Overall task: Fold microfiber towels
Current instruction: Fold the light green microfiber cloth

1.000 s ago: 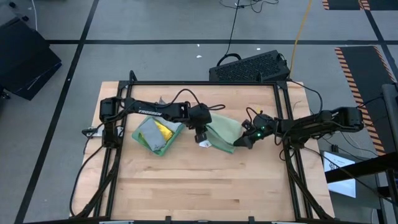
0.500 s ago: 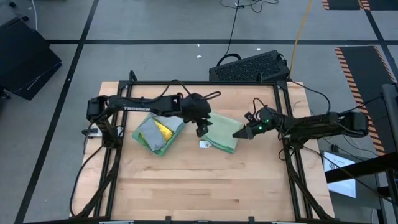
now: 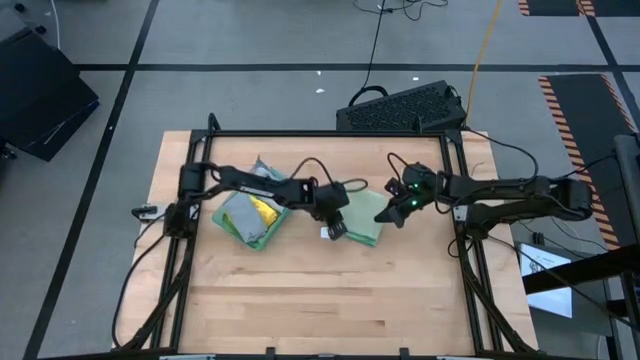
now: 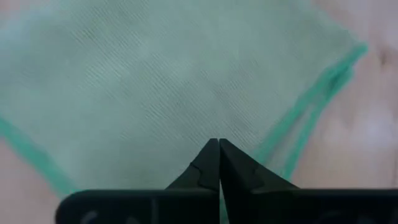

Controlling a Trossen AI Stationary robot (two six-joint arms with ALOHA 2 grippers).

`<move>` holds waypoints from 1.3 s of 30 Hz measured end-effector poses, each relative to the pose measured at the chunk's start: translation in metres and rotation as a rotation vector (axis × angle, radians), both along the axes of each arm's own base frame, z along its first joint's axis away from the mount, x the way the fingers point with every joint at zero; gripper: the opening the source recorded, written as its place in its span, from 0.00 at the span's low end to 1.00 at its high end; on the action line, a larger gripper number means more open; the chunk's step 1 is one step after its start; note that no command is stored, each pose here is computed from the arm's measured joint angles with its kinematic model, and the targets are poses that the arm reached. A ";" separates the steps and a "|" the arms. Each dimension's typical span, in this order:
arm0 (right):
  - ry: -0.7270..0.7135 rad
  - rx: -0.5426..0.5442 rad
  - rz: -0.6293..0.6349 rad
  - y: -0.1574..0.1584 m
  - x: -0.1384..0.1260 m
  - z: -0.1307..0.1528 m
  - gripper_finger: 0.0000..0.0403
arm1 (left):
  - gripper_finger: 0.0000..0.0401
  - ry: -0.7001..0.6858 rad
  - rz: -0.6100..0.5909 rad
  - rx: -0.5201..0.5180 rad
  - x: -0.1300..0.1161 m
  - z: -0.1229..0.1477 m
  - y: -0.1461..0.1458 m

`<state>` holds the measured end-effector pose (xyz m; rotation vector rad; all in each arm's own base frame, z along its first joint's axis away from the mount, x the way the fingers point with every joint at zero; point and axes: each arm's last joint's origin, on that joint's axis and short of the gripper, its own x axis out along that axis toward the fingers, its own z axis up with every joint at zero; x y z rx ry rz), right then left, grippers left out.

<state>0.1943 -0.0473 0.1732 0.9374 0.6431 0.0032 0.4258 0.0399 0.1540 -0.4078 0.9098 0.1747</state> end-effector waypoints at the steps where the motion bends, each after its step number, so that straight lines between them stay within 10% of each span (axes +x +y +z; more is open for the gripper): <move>1: 0.025 0.001 0.018 0.001 -0.001 0.002 0.10 | 0.01 0.011 0.003 -0.012 0.001 -0.005 -0.005; 12: 0.206 0.023 0.067 0.009 -0.023 0.020 0.01 | 0.02 0.029 0.064 -0.177 0.006 -0.015 -0.063; 20: 0.272 0.080 0.032 0.016 -0.045 0.027 0.02 | 0.04 -0.050 -0.001 -0.375 0.018 0.033 -0.081; 30: 0.212 -0.064 -0.200 0.006 -0.035 0.032 0.23 | 0.09 -0.098 0.041 -0.206 0.001 0.089 -0.034; 39: 0.282 -0.177 -0.187 -0.012 -0.019 0.012 0.44 | 0.42 -0.059 -0.072 0.015 -0.014 0.085 0.048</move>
